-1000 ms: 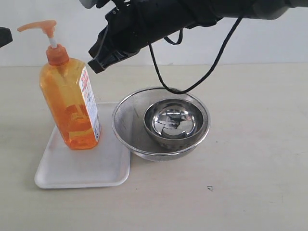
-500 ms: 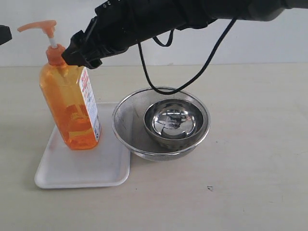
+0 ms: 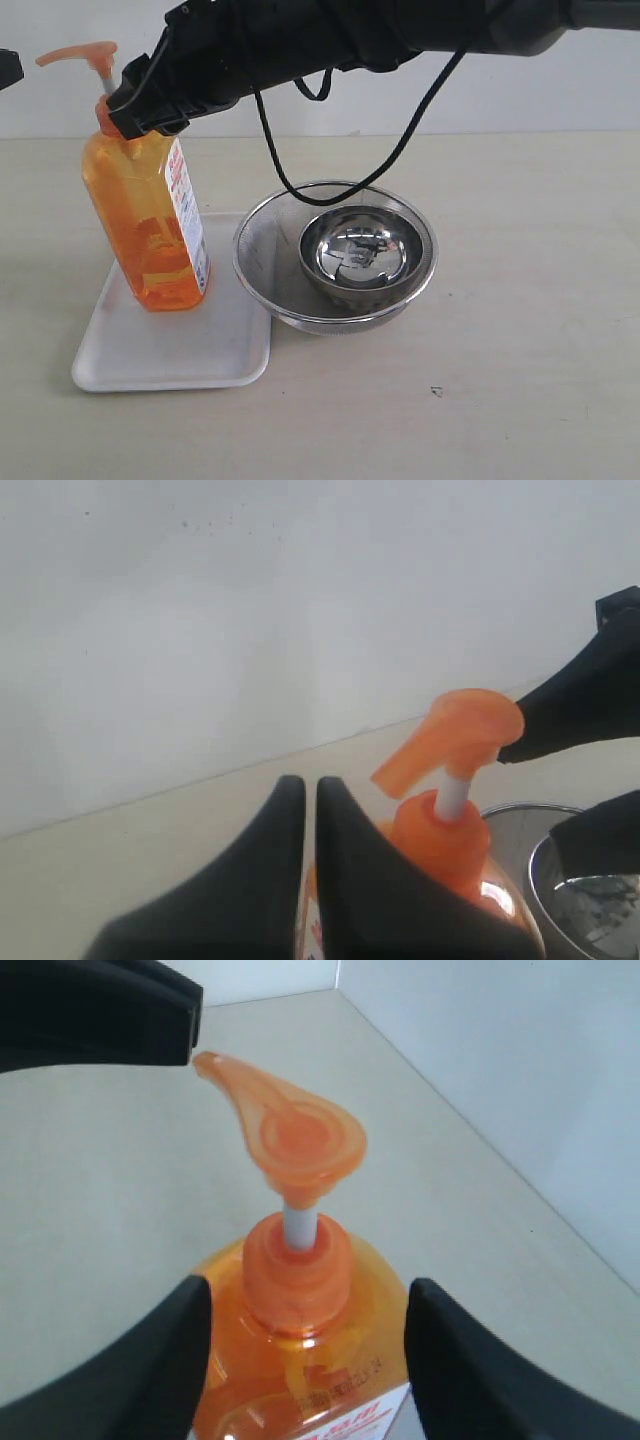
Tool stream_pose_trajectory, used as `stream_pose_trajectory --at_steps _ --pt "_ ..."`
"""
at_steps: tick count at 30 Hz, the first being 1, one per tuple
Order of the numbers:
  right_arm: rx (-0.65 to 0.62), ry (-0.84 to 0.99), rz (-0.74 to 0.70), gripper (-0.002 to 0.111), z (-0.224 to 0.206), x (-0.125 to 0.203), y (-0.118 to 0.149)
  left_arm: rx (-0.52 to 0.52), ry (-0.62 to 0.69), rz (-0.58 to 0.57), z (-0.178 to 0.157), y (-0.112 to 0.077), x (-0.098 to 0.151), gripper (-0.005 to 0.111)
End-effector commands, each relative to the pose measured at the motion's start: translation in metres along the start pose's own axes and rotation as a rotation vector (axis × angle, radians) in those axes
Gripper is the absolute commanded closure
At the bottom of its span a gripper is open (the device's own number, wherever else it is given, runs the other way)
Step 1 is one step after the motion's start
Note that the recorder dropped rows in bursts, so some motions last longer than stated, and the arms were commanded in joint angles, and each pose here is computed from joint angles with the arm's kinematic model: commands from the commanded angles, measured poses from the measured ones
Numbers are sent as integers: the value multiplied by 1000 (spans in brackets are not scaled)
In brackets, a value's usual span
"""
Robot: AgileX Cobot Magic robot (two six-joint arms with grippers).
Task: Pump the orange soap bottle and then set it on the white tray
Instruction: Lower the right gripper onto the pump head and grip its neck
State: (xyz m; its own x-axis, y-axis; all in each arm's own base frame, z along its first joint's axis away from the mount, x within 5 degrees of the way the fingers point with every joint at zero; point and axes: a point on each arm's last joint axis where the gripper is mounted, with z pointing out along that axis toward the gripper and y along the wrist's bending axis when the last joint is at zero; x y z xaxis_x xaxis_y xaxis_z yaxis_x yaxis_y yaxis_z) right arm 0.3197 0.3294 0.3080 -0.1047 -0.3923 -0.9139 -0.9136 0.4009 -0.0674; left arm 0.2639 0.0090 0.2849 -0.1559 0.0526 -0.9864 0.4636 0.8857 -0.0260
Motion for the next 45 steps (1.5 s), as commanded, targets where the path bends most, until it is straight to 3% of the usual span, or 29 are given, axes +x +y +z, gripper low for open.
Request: stream_pose_trajectory --at_steps 1,4,9,45 --pt "-10 -11 14 57 3 0 1 -1 -16 -3 -1 0 -4 102" --pt "-25 -11 9 55 7 2 6 -1 -16 -3 -1 0 -4 102" --pt "14 -27 1 39 12 0 10 4 -19 -3 -1 -1 -4 102" --pt "46 -47 81 40 23 5 5 33 -42 -5 -1 -3 -7 102"
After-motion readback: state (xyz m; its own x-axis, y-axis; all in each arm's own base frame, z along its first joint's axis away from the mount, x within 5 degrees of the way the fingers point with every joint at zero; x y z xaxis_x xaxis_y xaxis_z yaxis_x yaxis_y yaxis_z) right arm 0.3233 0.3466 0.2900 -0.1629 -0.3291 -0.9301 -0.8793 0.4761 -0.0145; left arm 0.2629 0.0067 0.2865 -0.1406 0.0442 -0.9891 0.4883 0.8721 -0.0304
